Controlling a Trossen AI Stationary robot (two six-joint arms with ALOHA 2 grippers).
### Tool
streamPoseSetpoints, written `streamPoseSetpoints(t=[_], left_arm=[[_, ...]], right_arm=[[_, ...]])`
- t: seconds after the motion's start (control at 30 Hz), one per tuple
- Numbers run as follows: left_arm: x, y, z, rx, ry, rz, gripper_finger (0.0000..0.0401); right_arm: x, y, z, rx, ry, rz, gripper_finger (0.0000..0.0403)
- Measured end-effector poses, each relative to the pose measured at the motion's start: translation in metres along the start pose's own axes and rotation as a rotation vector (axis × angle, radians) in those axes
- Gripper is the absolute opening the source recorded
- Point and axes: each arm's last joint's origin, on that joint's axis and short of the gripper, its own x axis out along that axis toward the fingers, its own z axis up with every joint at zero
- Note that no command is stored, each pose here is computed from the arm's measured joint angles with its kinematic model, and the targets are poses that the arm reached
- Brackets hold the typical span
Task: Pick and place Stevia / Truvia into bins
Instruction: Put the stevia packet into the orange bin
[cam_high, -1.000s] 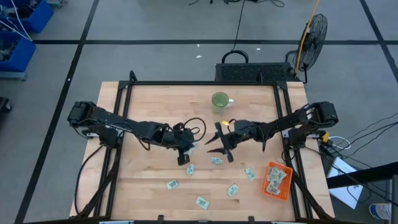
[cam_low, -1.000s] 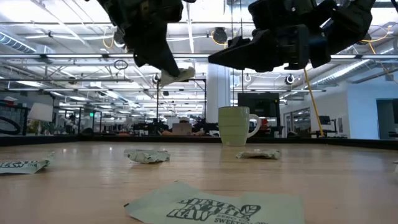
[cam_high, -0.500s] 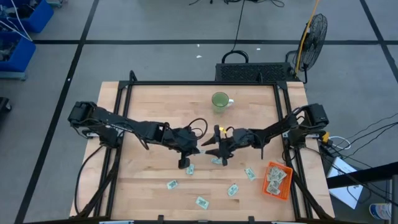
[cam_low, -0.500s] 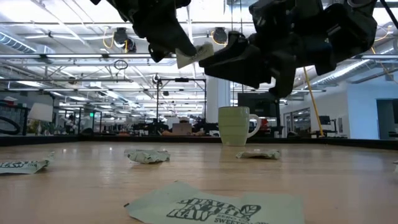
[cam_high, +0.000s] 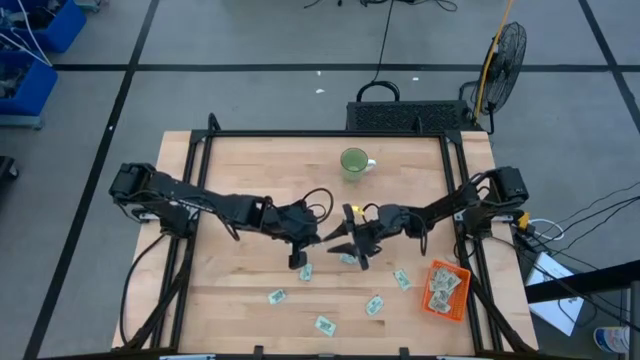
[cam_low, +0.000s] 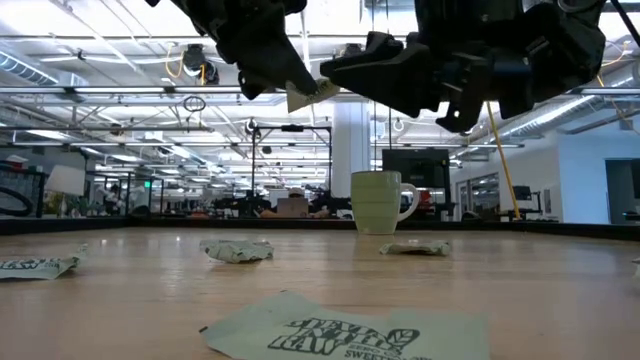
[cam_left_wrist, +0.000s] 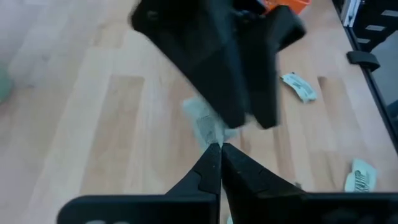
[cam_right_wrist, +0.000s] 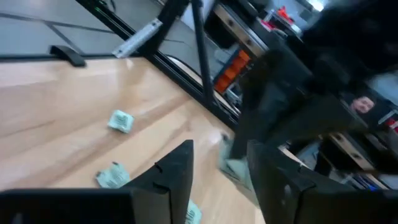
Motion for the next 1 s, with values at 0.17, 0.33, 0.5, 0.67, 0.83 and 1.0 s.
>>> streamPoseSetpoints(t=[0.17,0.33,0.5,0.67,0.83,1.0], left_arm=[[0.0,-0.0004,0.0011,-0.007,-0.012,-0.005,0.0005],[0.0001,-0.001,0.0032,-0.007,-0.033,-0.011,0.0021],[0.0001,-0.001,0.0032,-0.008,-0.033,-0.012,0.001],[0.0,-0.0011,0.0033,-0.008,-0.034,-0.012,0.0014],[0.0001,-0.0011,0.0032,0.028,-0.034,-0.011,0.0041],[0.0,-0.0009,0.0034,0.037,-0.037,-0.004,0.0057]], right_arm=[[-0.0004,-0.002,-0.0016,-0.003,0.008,-0.008,0.0101],[-0.0008,-0.004,-0.0032,0.001,0.015,-0.018,0.0069],[-0.0008,-0.004,-0.0031,0.0,0.015,-0.017,0.0048],[-0.0008,-0.0041,-0.003,0.0,0.014,-0.018,0.0009],[-0.0007,-0.0041,-0.0031,0.001,0.015,-0.017,0.0008],[-0.0008,-0.0025,-0.005,0.005,0.035,-0.001,0.0003]])
